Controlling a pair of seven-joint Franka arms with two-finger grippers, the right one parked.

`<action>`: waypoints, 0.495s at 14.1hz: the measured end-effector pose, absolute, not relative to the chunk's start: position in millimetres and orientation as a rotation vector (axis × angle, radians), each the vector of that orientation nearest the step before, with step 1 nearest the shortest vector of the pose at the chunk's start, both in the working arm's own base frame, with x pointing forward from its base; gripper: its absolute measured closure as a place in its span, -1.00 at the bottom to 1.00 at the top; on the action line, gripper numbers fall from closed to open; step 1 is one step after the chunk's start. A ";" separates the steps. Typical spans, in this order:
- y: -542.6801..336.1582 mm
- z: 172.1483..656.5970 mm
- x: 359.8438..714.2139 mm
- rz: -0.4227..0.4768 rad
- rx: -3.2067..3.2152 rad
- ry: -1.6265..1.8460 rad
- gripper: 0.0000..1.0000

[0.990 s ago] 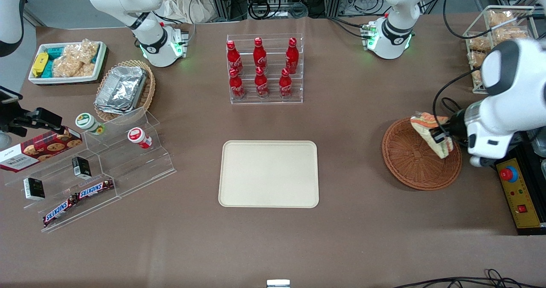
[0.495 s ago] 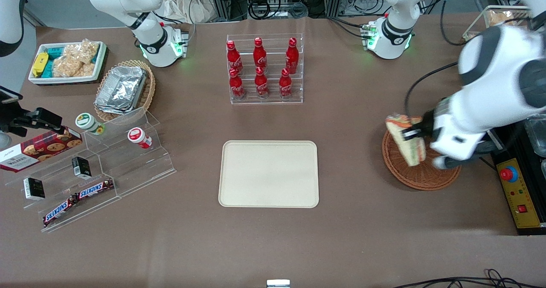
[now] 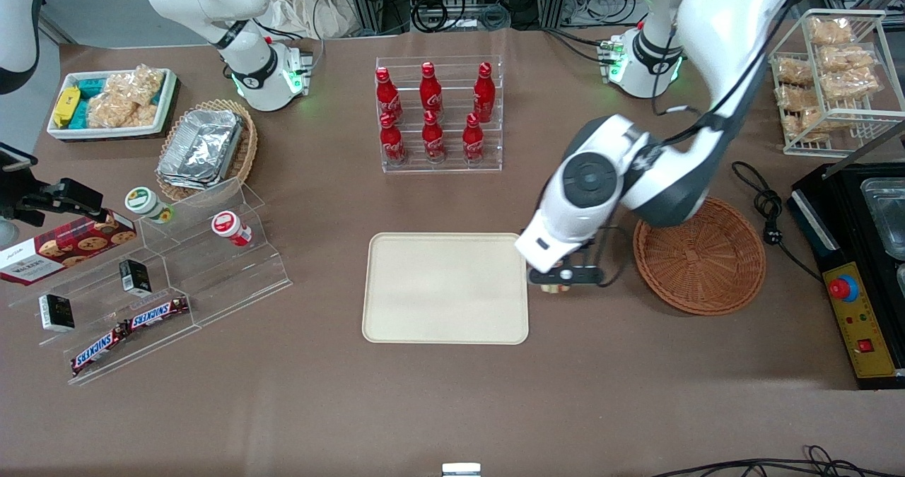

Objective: Place sandwich from basket to tray
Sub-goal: 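Carry the sandwich over the cream tray and lower it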

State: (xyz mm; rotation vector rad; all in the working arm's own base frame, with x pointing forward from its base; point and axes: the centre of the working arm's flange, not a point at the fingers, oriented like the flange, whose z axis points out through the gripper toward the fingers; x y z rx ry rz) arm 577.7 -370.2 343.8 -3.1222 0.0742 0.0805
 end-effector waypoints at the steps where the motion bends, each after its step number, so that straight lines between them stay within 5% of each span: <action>1: -379.4 325.2 576.5 0.073 -3.123 0.093 0.67; 7: -395.5 258.7 588.0 -0.016 -3.202 0.100 0.67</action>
